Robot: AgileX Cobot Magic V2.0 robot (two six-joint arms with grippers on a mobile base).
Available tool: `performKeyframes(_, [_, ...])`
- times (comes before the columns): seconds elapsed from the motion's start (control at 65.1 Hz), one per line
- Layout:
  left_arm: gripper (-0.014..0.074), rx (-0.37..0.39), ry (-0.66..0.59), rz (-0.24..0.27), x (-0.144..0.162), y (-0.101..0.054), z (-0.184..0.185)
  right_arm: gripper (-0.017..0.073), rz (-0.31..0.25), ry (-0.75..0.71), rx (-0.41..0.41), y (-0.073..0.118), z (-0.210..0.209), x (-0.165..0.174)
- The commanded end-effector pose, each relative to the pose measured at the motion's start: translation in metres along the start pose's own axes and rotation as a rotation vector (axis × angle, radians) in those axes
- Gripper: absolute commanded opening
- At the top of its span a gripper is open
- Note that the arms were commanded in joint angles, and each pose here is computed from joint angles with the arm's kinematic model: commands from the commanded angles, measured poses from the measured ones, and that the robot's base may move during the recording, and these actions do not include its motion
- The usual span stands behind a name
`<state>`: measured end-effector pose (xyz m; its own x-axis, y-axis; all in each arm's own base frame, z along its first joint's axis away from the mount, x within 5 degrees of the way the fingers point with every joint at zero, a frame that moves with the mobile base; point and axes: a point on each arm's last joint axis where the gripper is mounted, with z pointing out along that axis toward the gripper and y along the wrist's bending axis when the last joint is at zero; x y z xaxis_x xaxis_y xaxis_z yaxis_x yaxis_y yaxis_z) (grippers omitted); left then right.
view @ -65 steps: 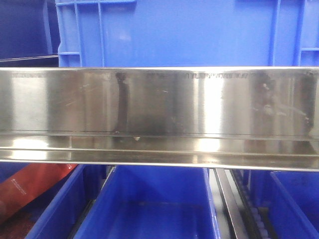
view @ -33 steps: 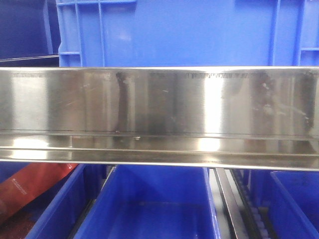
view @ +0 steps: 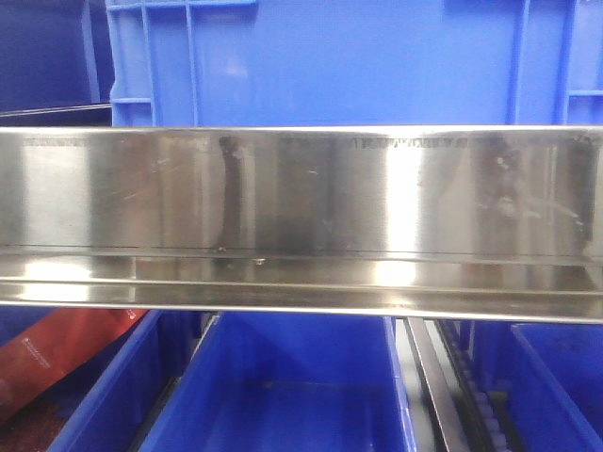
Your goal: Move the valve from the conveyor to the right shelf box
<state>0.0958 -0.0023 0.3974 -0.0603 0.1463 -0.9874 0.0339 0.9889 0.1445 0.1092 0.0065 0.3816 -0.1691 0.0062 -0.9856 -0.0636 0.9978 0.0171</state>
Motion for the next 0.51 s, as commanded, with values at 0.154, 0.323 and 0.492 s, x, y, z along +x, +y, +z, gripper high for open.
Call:
performKeyframes(0.154, [-0.0111, 0.052, -0.111, -0.014, -0.027, -0.003, 0.005, -0.0154, 0.005, -0.125, -0.001, 0.001, -0.01, -0.032])
performKeyframes(0.323, [-0.0111, 0.194, -0.129, -0.012, -0.067, -0.018, 0.03, -0.0154, -0.003, -0.195, -0.055, 0.007, -0.006, -0.076])
performKeyframes(0.492, [-0.0111, 0.336, -0.084, 0.002, -0.115, -0.046, 0.077, -0.0154, -0.011, -0.215, -0.187, 0.029, 0.023, -0.121])
